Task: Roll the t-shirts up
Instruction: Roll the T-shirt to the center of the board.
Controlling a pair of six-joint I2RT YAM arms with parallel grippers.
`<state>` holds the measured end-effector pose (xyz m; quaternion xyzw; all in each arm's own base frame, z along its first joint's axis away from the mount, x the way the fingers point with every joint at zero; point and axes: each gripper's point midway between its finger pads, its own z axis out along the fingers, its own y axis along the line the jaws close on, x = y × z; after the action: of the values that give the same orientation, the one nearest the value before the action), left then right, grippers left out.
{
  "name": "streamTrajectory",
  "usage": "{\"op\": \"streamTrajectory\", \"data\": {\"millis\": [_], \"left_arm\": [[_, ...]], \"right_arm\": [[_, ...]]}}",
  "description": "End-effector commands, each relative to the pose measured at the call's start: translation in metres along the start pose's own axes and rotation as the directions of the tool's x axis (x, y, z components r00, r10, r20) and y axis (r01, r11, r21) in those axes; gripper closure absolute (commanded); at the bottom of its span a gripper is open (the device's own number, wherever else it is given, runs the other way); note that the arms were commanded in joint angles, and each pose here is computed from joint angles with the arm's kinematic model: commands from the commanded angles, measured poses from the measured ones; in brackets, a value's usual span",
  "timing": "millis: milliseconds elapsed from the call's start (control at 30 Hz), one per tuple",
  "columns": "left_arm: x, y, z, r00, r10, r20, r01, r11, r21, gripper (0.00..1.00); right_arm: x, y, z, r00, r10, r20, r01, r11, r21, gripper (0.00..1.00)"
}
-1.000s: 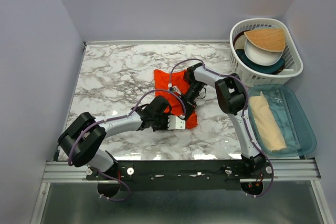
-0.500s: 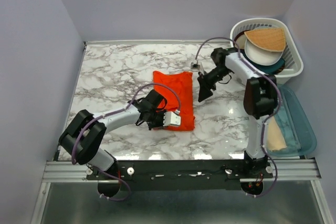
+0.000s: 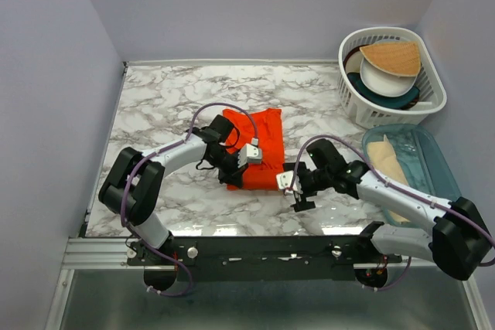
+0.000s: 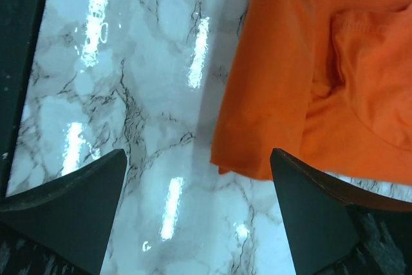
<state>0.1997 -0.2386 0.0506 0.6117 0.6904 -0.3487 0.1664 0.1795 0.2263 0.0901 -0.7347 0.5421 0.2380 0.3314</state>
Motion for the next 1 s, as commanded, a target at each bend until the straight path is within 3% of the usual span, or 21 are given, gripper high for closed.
{"op": "streamTrajectory", "data": {"millis": [0,200,433,533,633,667,733,767,867,933,967], "left_arm": [[-0.017,-0.018,-0.003,0.994,-0.072,0.082,0.063,0.993,0.103,1.0],[-0.02,-0.017,-0.003,0.993,-0.081,0.086,0.071,0.991,0.112,1.0],[-0.029,-0.012,-0.007,0.987,-0.113,0.117,0.1,0.988,0.115,1.0],[-0.032,-0.011,-0.013,0.982,-0.132,0.134,0.116,0.986,0.123,1.0],[-0.033,-0.013,-0.02,0.979,-0.137,0.149,0.117,0.984,0.132,1.0],[-0.033,-0.013,-0.021,0.981,-0.128,0.149,0.108,0.985,0.132,1.0],[-0.029,-0.016,-0.024,0.985,-0.103,0.136,0.086,0.988,0.129,1.0],[-0.025,-0.018,-0.024,0.987,-0.096,0.128,0.079,0.989,0.128,0.9],[-0.015,-0.018,-0.025,0.991,-0.034,0.132,0.029,0.999,0.043,0.61],[-0.024,-0.009,-0.036,0.979,0.104,0.174,-0.088,0.991,-0.097,0.51],[-0.01,-0.016,-0.03,0.981,0.099,0.166,-0.081,0.991,-0.108,0.45]], "right_arm": [[-0.021,-0.046,0.015,0.976,-0.219,-0.01,0.213,0.939,0.269,0.0],[-0.023,-0.048,0.038,0.984,-0.173,-0.032,0.174,0.942,0.287,0.0],[-0.009,-0.032,0.065,0.98,-0.176,-0.087,0.191,0.96,0.205,0.02],[0.001,-0.034,0.068,0.973,-0.191,-0.127,0.215,0.952,0.216,0.14],[0.007,-0.042,0.07,0.966,-0.204,-0.157,0.238,0.939,0.248,0.32],[0.008,-0.043,0.071,0.965,-0.207,-0.162,0.243,0.937,0.252,0.47],[0.009,-0.046,0.073,0.966,-0.197,-0.166,0.235,0.936,0.26,0.61],[0.01,-0.047,0.075,0.967,-0.191,-0.168,0.23,0.939,0.257,0.78],[0.009,-0.047,0.075,0.97,-0.182,-0.161,0.219,0.942,0.256,0.96],[0.008,-0.045,0.074,0.972,-0.173,-0.157,0.209,0.945,0.251,0.97],[0.008,-0.043,0.075,0.973,-0.171,-0.153,0.204,0.948,0.244,0.97]]}}
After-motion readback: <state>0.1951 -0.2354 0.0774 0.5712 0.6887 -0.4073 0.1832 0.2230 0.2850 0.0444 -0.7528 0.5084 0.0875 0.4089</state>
